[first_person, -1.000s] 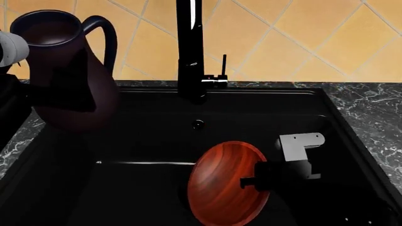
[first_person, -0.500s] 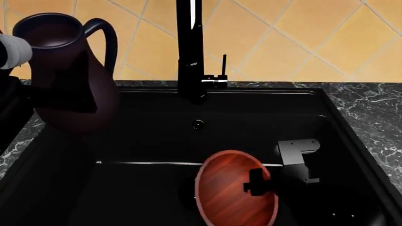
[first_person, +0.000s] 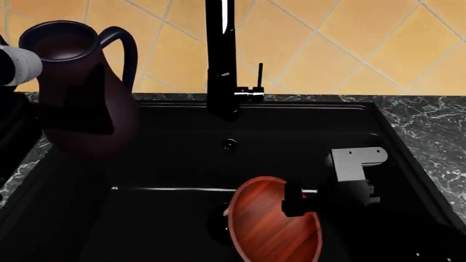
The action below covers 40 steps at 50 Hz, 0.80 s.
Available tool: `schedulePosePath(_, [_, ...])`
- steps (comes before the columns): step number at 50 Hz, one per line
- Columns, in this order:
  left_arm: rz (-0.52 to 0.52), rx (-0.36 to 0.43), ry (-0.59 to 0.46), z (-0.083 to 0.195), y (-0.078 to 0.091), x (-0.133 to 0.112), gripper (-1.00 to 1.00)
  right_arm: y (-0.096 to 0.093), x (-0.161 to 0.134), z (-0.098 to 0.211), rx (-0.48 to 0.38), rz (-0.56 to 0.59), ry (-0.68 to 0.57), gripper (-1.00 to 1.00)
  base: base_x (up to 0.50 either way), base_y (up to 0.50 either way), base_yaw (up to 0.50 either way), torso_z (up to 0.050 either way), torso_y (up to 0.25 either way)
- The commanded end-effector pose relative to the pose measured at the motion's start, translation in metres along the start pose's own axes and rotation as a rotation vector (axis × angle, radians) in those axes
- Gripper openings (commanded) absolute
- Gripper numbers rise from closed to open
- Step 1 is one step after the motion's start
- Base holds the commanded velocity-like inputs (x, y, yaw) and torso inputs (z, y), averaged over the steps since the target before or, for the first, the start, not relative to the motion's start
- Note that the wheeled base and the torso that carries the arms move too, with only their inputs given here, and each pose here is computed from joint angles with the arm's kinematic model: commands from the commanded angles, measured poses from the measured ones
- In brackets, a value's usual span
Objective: Pick the bowl and pitcher and place them in the sink. Then turn on the water.
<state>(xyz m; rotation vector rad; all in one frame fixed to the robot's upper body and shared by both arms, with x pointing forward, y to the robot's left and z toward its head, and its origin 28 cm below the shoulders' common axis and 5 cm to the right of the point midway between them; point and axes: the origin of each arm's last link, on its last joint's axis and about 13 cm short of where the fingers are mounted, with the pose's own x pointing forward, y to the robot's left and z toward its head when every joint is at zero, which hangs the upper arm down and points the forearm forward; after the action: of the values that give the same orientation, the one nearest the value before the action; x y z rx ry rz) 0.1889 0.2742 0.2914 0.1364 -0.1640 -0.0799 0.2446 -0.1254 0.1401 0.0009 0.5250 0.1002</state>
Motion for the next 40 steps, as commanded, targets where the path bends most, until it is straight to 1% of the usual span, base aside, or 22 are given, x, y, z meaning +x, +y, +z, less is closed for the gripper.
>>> schedulePosePath(1, [0.051,-0.009,-0.050,0.005,0.005,-0.001,-1.00,0.015,-0.065,0.034,-0.053,0.037,-0.224,1.00,0.00,0.18,0.02,0.000,0.000])
schedulePosePath(8, [0.055,-0.004,-0.032,0.000,0.006,-0.002,-1.00,0.013,-0.103,0.057,-0.099,0.000,-0.363,1.00,0.00,0.19,0.02,0.000,0.000])
schedulePosePath(13, [0.047,0.007,-0.014,-0.003,0.005,-0.001,-1.00,0.010,-0.119,0.067,-0.112,-0.027,-0.416,1.00,0.00,0.19,0.02,0.000,0.000])
schedulePosePath(26, [0.023,0.058,0.057,-0.014,-0.001,0.012,-1.00,0.006,-0.132,0.077,-0.117,-0.059,-0.468,1.00,0.00,0.19,0.02,0.000,0.002])
schedulePosePath(40, [-0.008,0.096,0.141,-0.031,-0.008,0.027,-1.00,0.003,-0.132,0.075,-0.115,-0.076,-0.475,1.00,0.00,0.19,0.02,0.000,0.002])
